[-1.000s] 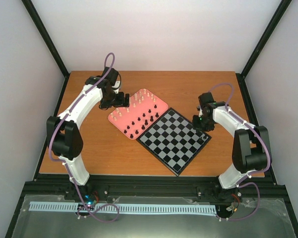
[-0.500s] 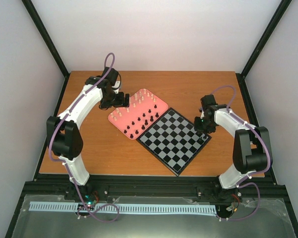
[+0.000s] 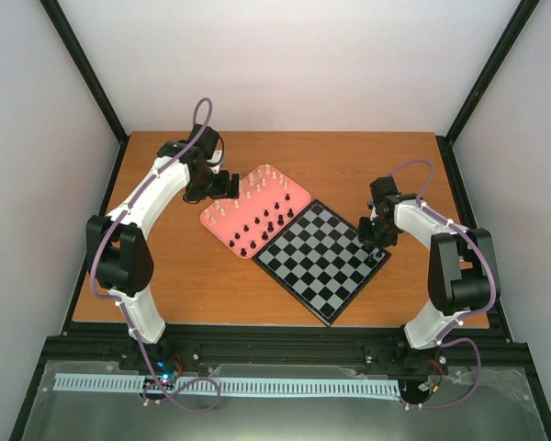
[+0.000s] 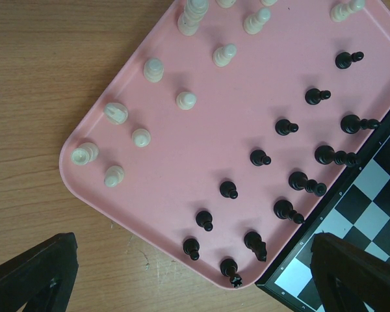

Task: Set up the chess pieces on the board
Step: Place the chess piece on the chessboard.

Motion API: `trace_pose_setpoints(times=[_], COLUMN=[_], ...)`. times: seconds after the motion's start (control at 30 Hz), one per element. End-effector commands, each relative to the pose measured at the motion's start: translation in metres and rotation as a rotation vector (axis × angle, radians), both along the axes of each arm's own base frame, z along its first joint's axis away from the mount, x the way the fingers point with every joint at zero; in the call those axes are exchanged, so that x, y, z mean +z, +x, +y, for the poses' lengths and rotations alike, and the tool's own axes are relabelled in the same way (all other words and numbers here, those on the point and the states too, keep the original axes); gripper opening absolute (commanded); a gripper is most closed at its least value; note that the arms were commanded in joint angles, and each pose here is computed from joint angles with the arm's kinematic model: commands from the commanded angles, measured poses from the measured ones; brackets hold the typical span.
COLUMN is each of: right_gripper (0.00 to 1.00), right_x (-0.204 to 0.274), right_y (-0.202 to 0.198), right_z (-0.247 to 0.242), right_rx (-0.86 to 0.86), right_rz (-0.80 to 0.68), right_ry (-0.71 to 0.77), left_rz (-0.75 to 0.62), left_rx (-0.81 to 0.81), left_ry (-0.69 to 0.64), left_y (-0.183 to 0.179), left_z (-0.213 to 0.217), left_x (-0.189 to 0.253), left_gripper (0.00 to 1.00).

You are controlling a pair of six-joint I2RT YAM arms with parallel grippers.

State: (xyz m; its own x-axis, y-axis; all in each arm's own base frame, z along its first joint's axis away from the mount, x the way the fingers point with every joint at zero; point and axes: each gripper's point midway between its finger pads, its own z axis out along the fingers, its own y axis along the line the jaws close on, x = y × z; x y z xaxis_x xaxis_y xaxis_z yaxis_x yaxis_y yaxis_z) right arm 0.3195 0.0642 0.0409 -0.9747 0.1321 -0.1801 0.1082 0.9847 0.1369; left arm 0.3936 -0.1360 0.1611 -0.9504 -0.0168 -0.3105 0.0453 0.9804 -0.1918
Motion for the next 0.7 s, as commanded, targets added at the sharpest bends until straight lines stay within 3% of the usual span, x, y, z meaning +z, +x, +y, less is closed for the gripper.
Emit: trace_pose_setpoints(times=[0.0, 0.43, 0.67], right_gripper=[0.09, 0.15, 0.29], right_x=[-0.006, -0.017, -0.009], right_y=[0.004, -0.004, -0.002], right_z=[-0.008, -0.013, -0.010], right_rx=[-0.028, -0.026, -0.014], right_rz=[-0.005, 0.026, -0.002], right_ry=[-0.026, -0.049, -0.028], left_rz=[-0.030, -0.024, -0.026], left_rx=[0.009, 0.008, 0.008], left_ry=[-0.009, -0.009, -0.009], left_y=[0.002, 0.002, 0.002], left_z=[0.002, 0.001, 0.001], left_x=[0.011, 0.009, 0.009], left_gripper=[1.00, 1.00, 1.00])
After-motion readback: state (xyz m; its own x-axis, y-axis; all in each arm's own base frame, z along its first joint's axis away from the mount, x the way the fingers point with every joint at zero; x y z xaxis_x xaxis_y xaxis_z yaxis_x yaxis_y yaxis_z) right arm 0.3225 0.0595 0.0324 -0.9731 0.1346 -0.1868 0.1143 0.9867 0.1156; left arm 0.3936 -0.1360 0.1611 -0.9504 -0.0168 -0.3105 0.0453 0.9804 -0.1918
